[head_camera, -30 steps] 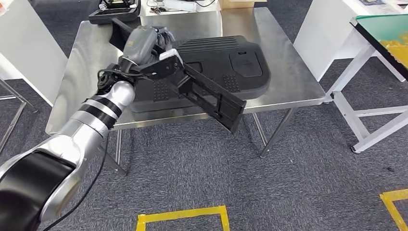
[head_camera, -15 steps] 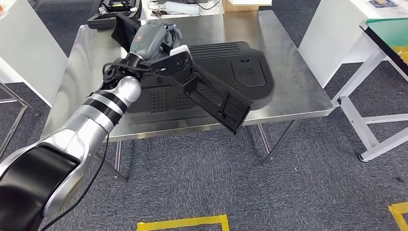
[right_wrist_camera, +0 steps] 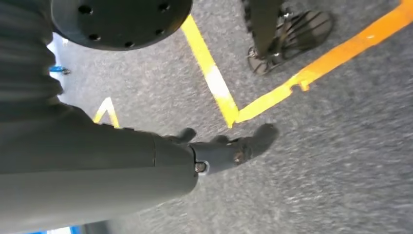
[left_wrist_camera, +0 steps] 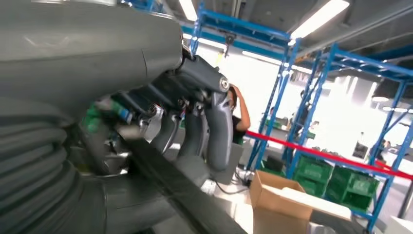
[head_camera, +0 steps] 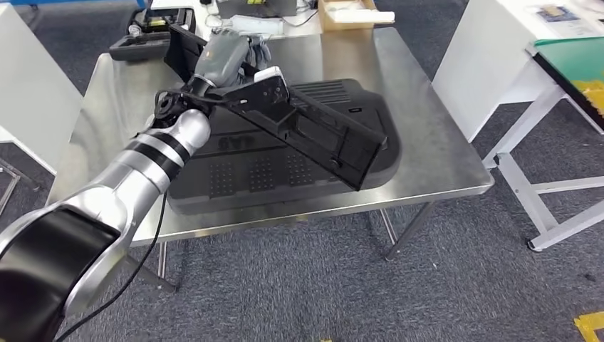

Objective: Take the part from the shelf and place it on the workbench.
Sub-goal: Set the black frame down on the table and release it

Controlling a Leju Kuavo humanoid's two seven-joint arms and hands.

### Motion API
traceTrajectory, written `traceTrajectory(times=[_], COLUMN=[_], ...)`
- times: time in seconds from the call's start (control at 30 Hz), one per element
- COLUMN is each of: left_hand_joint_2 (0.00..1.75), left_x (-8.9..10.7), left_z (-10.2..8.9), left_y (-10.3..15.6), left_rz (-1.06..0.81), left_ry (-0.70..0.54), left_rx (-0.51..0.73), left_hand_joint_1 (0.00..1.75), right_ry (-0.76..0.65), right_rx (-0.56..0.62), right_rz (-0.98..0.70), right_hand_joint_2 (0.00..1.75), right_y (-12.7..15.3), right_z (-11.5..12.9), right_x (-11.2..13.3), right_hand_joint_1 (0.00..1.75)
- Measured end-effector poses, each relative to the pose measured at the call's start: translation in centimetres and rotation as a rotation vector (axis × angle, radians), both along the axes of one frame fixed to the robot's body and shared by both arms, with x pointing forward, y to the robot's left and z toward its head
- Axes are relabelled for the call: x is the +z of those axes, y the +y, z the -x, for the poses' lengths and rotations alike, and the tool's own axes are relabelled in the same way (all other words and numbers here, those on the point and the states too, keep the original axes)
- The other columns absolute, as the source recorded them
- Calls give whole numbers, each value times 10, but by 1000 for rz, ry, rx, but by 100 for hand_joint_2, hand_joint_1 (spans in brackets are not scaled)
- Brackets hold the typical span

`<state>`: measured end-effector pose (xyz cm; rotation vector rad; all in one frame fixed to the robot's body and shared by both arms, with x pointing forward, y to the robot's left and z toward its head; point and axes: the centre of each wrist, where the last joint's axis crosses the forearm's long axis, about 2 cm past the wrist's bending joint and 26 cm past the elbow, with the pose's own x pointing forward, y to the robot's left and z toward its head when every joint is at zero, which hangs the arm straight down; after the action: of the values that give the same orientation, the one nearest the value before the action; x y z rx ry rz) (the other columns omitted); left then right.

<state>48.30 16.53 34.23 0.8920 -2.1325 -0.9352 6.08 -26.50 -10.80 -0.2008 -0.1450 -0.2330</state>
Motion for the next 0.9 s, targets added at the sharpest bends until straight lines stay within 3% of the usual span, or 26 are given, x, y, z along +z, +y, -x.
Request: traceTrajectory(times=[0.13, 0.33, 0.6, 0.77, 0.9], left_hand_joint_2=[175, 175, 175, 175, 175], left_x=[7, -10, 0, -16, -7], left_z=[-1, 0, -1, 0, -2], left_y=[0, 2, 1, 5, 6], left_rz=[1, -7, -7, -12, -13], left_ry=[-15, 23, 0, 35, 17], left_rx=[3, 10, 8, 17, 19], left_hand_joint_1=[175, 175, 175, 175, 175], right_ry=[-5, -1, 0, 5, 5], right_rx=[1, 2, 8, 9, 9], right_rz=[-2, -4, -3, -3, -4], right_hand_joint_2=[175, 175, 175, 175, 175], right_y=[1, 1, 1, 1, 1], right_z=[-3, -1, 0, 2, 3], right_x=[0, 0, 0, 0, 0], right_hand_joint_1=[0, 0, 0, 0, 0])
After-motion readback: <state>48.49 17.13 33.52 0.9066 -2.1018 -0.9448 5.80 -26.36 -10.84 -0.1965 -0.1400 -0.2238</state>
